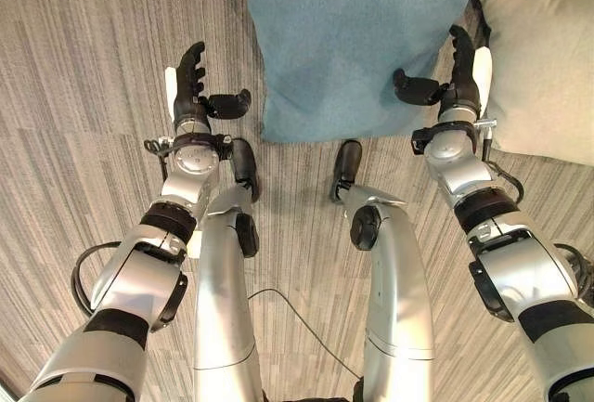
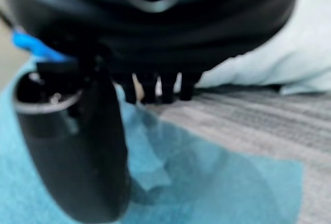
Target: Pick up all the scattered cushions and arrange them neatly on the sofa.
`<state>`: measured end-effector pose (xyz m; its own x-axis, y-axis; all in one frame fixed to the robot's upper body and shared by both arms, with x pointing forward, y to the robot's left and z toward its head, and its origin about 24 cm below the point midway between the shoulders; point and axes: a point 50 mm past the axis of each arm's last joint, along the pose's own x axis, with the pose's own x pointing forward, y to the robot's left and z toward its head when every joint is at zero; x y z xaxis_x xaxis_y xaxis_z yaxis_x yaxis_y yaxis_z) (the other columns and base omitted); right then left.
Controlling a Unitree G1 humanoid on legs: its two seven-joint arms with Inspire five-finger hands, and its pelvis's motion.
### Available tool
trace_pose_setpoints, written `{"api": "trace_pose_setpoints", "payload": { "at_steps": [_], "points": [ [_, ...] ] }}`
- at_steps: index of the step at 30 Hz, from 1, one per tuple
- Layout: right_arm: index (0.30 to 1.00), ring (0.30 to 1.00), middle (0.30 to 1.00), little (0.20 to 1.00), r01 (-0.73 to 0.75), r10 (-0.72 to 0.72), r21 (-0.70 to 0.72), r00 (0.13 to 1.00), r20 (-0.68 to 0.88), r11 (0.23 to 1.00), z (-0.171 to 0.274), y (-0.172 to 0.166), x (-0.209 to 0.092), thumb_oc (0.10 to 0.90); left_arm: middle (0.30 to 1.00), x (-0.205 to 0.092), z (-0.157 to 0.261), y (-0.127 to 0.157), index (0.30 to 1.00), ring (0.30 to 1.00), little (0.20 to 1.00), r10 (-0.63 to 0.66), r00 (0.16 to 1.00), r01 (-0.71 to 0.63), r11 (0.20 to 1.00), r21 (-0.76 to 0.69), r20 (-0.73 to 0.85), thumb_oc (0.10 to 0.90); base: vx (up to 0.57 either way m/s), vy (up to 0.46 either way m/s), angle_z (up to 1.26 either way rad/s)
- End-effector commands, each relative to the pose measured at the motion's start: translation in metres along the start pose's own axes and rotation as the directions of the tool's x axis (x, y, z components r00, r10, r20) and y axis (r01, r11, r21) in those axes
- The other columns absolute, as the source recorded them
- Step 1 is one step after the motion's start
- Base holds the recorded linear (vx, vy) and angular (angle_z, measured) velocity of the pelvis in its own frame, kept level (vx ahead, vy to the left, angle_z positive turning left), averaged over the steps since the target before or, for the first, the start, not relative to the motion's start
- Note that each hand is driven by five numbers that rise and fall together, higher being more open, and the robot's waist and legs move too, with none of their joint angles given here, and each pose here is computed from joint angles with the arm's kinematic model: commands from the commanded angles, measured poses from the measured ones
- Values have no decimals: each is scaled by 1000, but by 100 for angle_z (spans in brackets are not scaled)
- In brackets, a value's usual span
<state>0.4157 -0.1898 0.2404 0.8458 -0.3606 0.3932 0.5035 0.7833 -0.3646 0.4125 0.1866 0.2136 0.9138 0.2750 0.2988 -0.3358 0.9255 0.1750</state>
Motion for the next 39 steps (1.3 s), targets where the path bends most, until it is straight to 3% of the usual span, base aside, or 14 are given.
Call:
{"api": "trace_pose_setpoints", "payload": {
  "at_steps": [1,5,7,8,9,10,11,12,23,27,32,39],
  "points": [
    [900,900,900,900,-43,32,62,986,164,997,36,22,-13,800,900,2,25,-7,900,900,900,8,994,-6,1000,-17,105,800,0,0,0],
    [900,900,900,900,-96,59,130,962,265,987,76,37,-19,800,900,3,50,-28,900,900,900,-62,984,69,997,-40,167,800,11,8,-6],
    [900,900,900,900,-122,64,181,952,299,976,91,44,-25,800,900,-1,62,-42,900,900,900,-93,978,117,986,-118,189,800,-1,-19,-3],
    [768,768,768,768,-137,65,216,948,311,967,97,48,-28,712,900,-6,66,-52,900,900,900,-112,975,147,973,-179,194,800,-2,-4,-8],
    [333,333,333,333,-161,67,254,938,341,954,107,50,-33,422,900,-13,74,-67,900,900,900,-149,966,200,949,-245,212,800,-6,-17,-11],
    [300,300,300,300,-167,58,288,934,353,943,113,50,-35,400,707,-18,77,-75,707,707,707,-166,963,224,932,-284,215,671,-9,-15,-10],
    [300,300,300,300,-166,57,288,934,352,943,113,50,-35,400,404,-18,77,-75,404,404,404,-166,963,224,932,-285,214,469,-8,-7,-8],
    [300,300,300,300,-176,52,310,927,371,934,117,50,-38,400,300,-22,82,-81,300,300,300,-181,957,249,915,-316,228,400,0,0,0],
    [300,300,300,300,-148,-34,402,911,412,904,112,26,-43,400,300,-45,104,-88,300,300,300,-189,927,339,793,-506,325,400,-16,-14,-1],
    [300,300,300,300,-139,-43,397,908,416,907,97,19,-49,400,300,-57,107,-87,300,300,300,-203,901,386,778,-496,382,400,-102,-9,1],
    [300,300,300,300,-167,-10,367,900,435,915,79,20,-65,400,300,-73,93,-80,300,300,300,-201,894,399,766,-505,401,400,-80,-8,-1],
    [300,300,300,300,-228,105,271,909,404,935,26,22,-103,400,300,-108,47,-83,300,300,300,-296,882,443,786,-432,366,400,-45,-37,5]
  ]
}}
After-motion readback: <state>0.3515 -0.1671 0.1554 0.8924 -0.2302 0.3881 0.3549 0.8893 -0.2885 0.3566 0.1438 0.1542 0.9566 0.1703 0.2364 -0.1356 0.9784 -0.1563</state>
